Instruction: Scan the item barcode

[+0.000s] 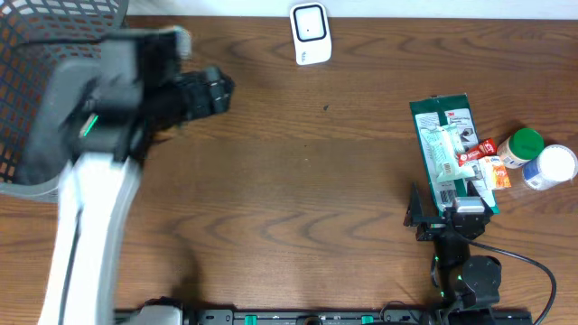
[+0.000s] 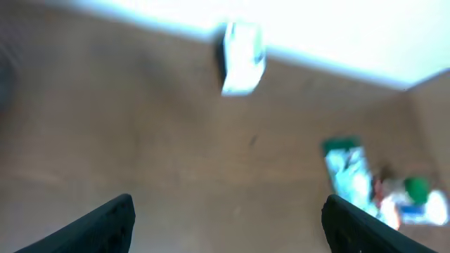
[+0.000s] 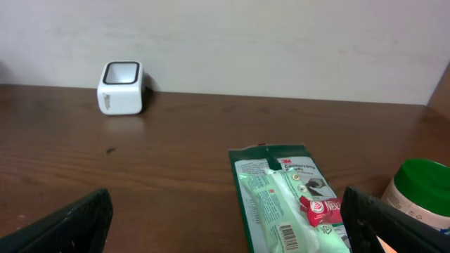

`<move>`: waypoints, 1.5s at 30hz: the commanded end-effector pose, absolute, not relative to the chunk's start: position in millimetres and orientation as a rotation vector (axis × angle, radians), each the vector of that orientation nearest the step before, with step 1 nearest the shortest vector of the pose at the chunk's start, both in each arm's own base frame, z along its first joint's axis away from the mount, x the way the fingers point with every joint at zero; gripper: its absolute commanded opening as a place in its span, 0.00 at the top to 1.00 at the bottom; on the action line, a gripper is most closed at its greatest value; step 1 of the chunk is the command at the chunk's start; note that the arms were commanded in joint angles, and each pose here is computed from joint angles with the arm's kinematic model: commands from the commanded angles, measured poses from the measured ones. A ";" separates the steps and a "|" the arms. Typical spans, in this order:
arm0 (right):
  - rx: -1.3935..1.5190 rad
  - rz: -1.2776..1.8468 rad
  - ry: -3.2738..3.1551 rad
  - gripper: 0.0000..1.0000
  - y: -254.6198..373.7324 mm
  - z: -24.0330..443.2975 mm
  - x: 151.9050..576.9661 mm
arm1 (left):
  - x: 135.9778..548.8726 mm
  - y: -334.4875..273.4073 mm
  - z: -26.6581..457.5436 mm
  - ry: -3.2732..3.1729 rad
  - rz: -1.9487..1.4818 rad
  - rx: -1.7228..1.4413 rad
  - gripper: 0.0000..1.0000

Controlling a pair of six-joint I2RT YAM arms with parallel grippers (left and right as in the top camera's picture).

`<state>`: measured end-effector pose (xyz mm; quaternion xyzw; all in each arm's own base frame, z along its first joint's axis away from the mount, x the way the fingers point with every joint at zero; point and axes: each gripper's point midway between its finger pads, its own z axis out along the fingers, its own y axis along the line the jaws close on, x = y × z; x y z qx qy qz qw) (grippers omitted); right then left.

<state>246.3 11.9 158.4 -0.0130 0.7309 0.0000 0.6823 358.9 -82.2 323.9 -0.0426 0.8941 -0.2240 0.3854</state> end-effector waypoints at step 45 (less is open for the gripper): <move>-0.031 -0.005 1.636 0.01 11.1 158.9 245.9 | 191.5 23.3 352.2 1.008 -0.287 -0.334 0.14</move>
